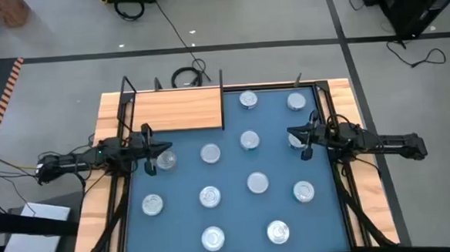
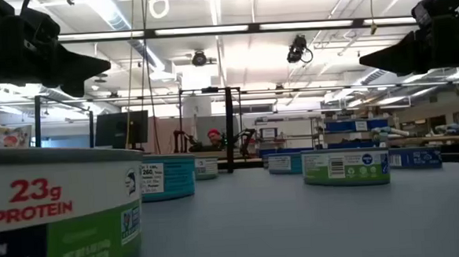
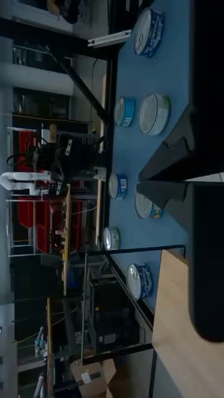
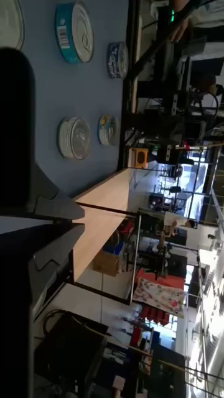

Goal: Stack canned seafood by type on shelf

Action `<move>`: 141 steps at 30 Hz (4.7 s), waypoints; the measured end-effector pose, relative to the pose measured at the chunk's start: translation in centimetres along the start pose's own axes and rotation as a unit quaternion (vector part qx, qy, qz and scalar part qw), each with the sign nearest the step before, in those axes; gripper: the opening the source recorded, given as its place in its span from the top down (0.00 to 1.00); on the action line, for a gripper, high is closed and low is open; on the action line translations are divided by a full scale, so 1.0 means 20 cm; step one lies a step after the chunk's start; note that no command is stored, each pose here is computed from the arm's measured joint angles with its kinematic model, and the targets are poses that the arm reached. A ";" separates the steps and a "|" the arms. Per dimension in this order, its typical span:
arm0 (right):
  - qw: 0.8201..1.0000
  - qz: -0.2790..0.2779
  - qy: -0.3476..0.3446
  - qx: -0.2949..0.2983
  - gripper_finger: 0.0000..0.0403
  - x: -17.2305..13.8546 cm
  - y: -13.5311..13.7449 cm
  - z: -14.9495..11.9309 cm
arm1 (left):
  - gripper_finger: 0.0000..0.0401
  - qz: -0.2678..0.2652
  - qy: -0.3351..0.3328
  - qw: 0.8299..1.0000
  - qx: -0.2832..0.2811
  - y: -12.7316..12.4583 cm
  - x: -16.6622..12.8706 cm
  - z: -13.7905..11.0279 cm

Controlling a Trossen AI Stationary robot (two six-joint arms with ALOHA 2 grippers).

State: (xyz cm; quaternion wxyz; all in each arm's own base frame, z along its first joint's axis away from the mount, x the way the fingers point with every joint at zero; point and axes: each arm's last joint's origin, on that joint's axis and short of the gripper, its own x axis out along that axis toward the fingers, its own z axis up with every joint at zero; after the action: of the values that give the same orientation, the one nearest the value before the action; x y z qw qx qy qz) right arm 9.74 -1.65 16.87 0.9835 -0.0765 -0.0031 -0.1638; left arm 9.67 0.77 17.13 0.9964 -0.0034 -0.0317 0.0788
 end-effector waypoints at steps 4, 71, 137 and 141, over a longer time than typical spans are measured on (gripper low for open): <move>1.000 0.000 0.000 0.000 0.92 0.00 0.00 0.00 | 0.99 0.000 0.000 1.000 0.000 0.00 0.00 0.00; 1.000 0.000 0.000 -0.001 0.92 0.00 0.00 0.00 | 0.99 0.000 -0.013 1.000 -0.001 0.00 0.00 0.01; 0.993 0.075 0.058 0.068 0.96 0.45 0.09 0.20 | 0.99 0.005 -0.058 0.998 0.007 0.00 0.00 0.06; 0.987 0.077 0.122 0.063 0.96 0.55 0.11 0.24 | 0.99 0.004 -0.053 0.999 0.008 0.00 0.00 0.05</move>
State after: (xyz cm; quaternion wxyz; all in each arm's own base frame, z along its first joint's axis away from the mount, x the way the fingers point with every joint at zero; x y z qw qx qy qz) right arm 20.89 -2.31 21.62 0.9891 0.0065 0.1123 -0.0948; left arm 9.54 0.78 18.15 0.9930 0.0081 -0.0836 0.0835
